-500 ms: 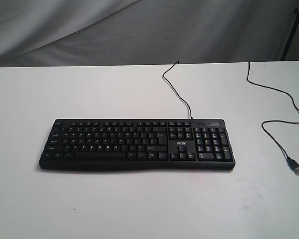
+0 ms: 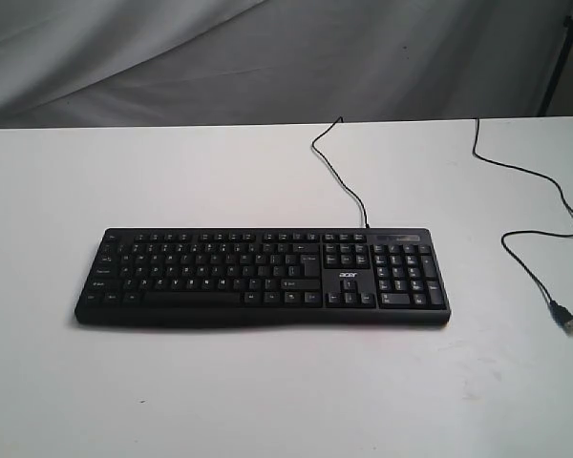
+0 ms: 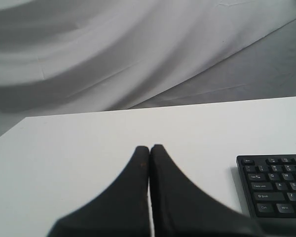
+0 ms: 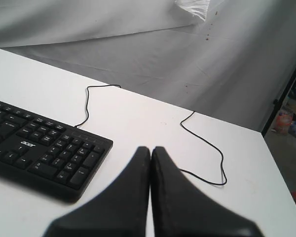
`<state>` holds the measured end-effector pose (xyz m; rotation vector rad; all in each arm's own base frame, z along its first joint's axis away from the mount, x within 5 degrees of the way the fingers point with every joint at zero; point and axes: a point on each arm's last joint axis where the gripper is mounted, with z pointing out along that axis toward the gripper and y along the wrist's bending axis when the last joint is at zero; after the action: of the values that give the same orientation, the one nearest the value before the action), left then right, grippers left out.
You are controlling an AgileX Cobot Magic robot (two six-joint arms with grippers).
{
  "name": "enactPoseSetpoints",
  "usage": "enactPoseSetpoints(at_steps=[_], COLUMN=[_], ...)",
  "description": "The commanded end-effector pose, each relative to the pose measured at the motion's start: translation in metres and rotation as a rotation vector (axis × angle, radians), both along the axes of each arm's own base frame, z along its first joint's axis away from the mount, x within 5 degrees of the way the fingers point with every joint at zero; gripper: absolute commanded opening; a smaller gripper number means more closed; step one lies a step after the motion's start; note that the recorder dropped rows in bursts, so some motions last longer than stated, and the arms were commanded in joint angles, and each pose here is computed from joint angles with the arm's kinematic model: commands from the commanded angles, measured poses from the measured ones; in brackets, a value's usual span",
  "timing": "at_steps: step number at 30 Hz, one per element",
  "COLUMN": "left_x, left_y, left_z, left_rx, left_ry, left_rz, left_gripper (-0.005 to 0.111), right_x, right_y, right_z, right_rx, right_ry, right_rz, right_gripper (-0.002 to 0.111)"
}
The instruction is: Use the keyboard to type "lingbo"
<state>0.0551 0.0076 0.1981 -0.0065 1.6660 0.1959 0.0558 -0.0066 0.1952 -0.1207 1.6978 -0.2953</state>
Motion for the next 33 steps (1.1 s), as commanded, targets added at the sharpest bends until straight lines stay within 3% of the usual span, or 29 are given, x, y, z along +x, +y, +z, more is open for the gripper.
enactPoseSetpoints(at_steps=[1,7,10,17,23,29,33], left_x=[0.0,0.0,0.0,0.0,0.0,0.0,0.0], left_y=[0.0,0.0,0.0,0.0,0.0,0.0,0.0], left_z=[-0.002,-0.002,-0.002,-0.002,-0.002,-0.002,-0.002], left_rx=[-0.004,-0.004,-0.004,-0.004,-0.004,-0.004,-0.004], left_ry=[0.004,0.004,0.004,0.004,0.004,0.004,0.004], left_rz=[-0.004,-0.004,-0.004,-0.004,-0.004,-0.004,-0.004], left_gripper=[0.001,0.001,0.001,0.001,0.001,0.001,0.001], right_x=[0.0,0.0,-0.001,-0.011,0.008,0.032,0.053], right_y=[-0.001,-0.001,0.001,0.007,0.004,0.002,0.009], right_z=[-0.001,-0.001,-0.001,0.055,0.099,0.12,0.12], right_rx=[-0.01,-0.006,0.064,0.093,0.099,0.114,0.119], right_ry=[-0.002,-0.002,0.019,0.12,0.153,0.211,0.292], right_rz=[-0.01,-0.009,0.001,0.043,0.042,0.049,0.136], right_gripper=[0.0,0.0,0.0,0.0,0.0,0.0,0.0])
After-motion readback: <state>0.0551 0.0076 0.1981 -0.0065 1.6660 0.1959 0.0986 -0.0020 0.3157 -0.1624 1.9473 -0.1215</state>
